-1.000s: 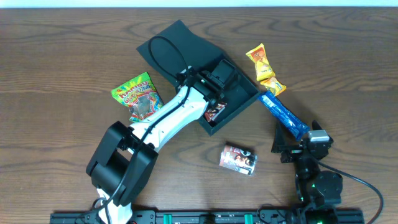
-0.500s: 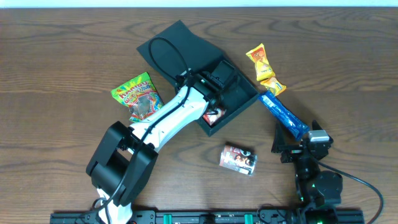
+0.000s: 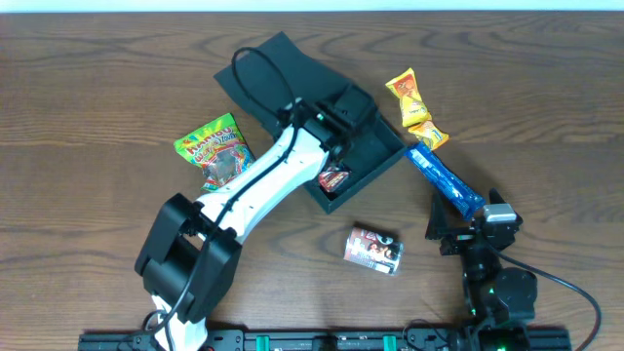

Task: Pack container
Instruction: 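Lift the Hello Panda box and lower it into the black box, then open the left gripper and retract it from the box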

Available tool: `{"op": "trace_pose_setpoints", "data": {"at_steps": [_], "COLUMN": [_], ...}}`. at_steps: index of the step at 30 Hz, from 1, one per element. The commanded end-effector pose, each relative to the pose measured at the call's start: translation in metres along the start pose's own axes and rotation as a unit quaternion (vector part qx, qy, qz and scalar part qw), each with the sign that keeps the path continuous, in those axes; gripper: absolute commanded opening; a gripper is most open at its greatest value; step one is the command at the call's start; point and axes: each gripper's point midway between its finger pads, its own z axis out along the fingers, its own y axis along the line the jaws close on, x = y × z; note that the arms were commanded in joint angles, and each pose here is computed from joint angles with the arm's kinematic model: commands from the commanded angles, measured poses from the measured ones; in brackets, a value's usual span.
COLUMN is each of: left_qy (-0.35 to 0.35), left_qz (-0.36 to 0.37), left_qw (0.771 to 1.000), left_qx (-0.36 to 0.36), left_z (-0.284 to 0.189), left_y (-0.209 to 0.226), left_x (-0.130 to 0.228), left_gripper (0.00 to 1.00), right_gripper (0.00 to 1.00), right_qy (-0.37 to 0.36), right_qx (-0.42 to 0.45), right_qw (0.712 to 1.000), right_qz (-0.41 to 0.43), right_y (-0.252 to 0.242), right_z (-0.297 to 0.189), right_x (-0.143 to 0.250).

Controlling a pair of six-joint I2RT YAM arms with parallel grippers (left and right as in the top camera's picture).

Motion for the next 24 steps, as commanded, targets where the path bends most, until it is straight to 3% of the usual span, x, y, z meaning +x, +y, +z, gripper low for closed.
{"op": "trace_pose_setpoints", "data": {"at_steps": [1, 4, 7, 11, 13, 24], "left_qy": [-0.029, -0.044, -0.043, -0.046, -0.047, -0.028], "left_qz": [0.011, 0.011, 0.012, 0.012, 0.014, 0.034], "left_qw": [0.999, 0.999, 0.999, 0.999, 0.999, 0.997], "left_qx": [0.011, 0.007, 0.004, 0.009, 0.003, -0.058], "left_z": [-0.014, -0.015, -0.015, -0.013, -0.008, 0.035], "left_y": [-0.012, -0.011, -0.01, -0.014, -0.012, 0.005], "left_x": [-0.017, -0.023, -0.023, -0.023, -0.021, -0.004], "left_gripper": [0.52, 0.52, 0.42, 0.23, 0.07, 0.06], "right_gripper": [0.99, 0.99, 0.99, 0.99, 0.99, 0.99], "right_qy": [0.002, 0.002, 0.002, 0.002, 0.002, 0.002], "right_qx": [0.005, 0.005, 0.005, 0.005, 0.005, 0.005], "right_qw": [1.0, 1.0, 1.0, 1.0, 1.0, 1.0], "right_qz": [-0.007, -0.007, -0.007, -0.007, -0.007, -0.007], "right_y": [-0.002, -0.002, -0.002, -0.002, -0.002, -0.002], "right_z": [0.0, 0.0, 0.0, 0.0, 0.0, 0.0], "right_x": [0.001, 0.001, 0.001, 0.001, 0.001, 0.001]}}
